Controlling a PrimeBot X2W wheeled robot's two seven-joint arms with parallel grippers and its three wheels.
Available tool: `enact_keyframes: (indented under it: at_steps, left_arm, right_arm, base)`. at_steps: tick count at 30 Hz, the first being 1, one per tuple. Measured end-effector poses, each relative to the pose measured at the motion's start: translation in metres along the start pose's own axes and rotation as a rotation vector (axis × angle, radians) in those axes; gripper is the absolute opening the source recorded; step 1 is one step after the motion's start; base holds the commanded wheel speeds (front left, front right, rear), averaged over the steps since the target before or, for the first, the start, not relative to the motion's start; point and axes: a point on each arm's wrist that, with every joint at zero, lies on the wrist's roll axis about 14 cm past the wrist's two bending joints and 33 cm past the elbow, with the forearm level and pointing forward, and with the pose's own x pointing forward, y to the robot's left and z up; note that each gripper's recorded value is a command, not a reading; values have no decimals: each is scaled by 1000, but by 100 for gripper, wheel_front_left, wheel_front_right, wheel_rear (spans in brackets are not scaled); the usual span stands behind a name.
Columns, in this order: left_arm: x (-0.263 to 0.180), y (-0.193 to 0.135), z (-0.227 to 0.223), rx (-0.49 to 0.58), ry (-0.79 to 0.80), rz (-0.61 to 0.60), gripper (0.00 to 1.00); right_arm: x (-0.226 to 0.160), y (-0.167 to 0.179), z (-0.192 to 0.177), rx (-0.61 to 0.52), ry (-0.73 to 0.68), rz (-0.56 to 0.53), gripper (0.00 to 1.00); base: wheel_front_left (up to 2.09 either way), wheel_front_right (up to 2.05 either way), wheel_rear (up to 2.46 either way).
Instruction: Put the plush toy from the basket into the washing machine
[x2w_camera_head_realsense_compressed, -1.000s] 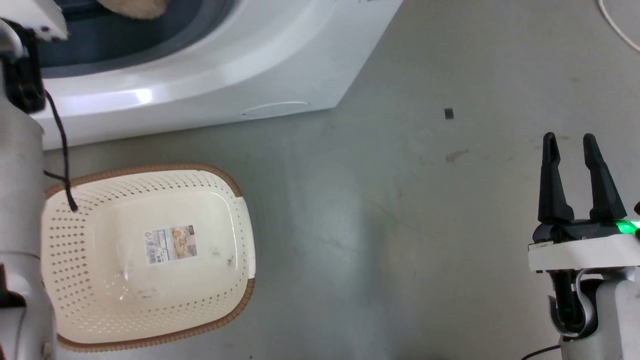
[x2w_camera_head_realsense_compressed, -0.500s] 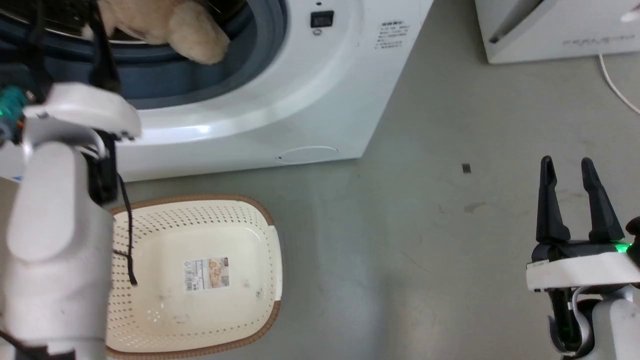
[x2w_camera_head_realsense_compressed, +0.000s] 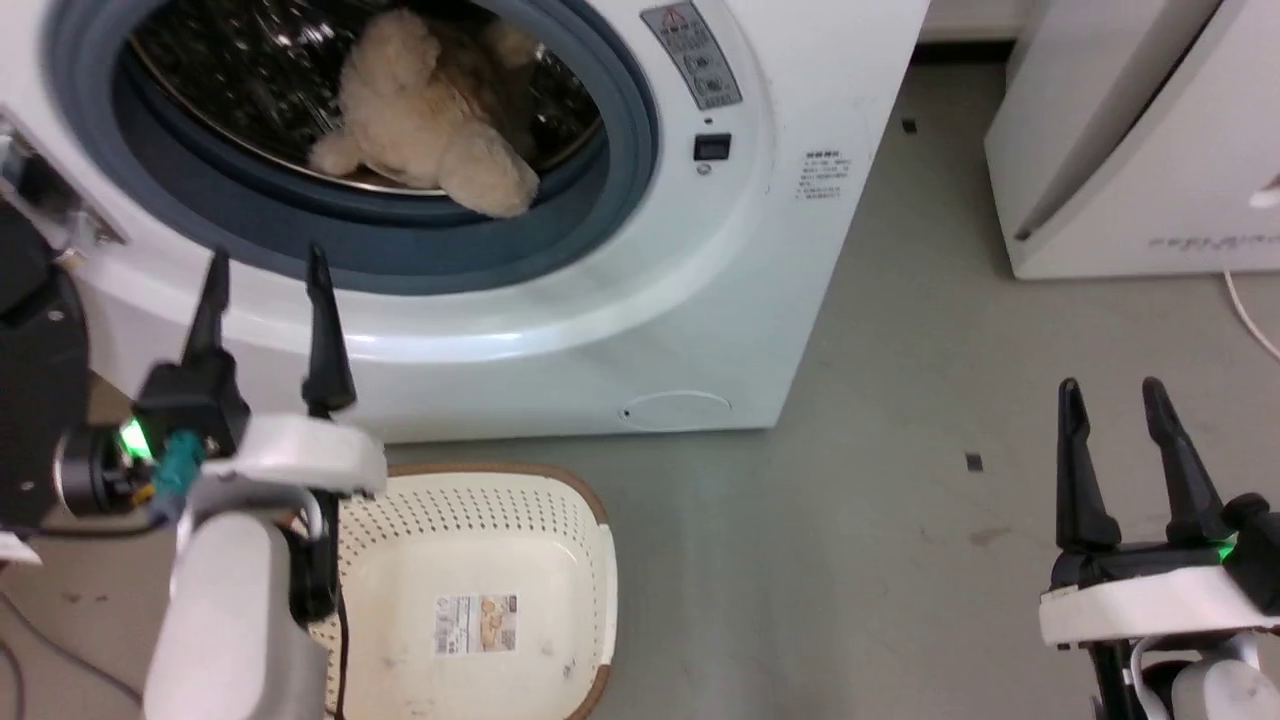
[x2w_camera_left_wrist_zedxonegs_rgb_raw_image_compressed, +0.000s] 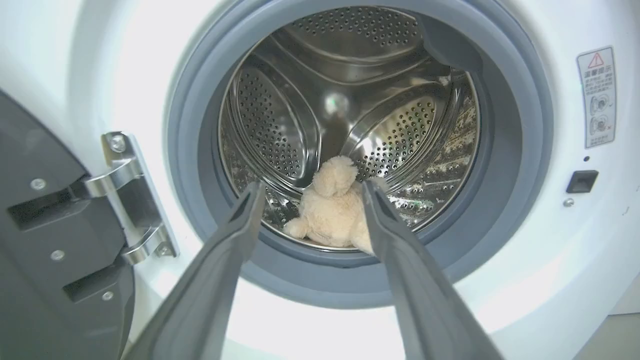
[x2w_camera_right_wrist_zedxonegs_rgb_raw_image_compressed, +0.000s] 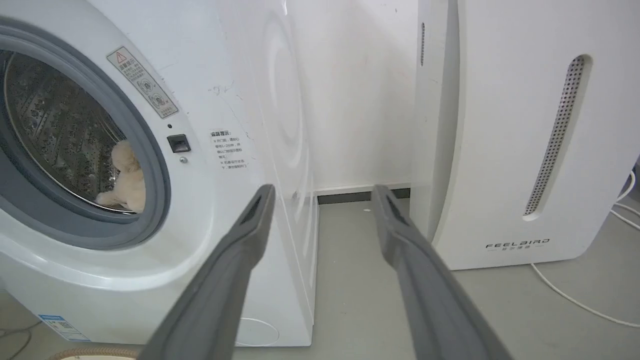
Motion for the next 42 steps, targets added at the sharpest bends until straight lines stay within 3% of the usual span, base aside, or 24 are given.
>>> enact_keyframes:
  at_steps: [17, 27, 28, 42]
  left_arm:
    - [-108, 17, 1, -27, 60, 38, 100]
    - [-129, 22, 1, -28, 71, 51, 100]
    - [-130, 22, 1, -29, 72, 51, 0]
    - [-129, 19, 0, -32, 84, 43, 0]
  right_arm:
    - [-38, 18, 36, -21, -82, 57, 100]
    - [-49, 21, 35, -20, -75, 68, 100]
    - [-49, 21, 36, -20, -76, 69, 0]
    - [-49, 23, 34, -24, -58, 73, 0]
  base:
    - [0, 0, 0]
    - [0, 0, 0]
    - [0, 0, 0]
    - [0, 0, 0]
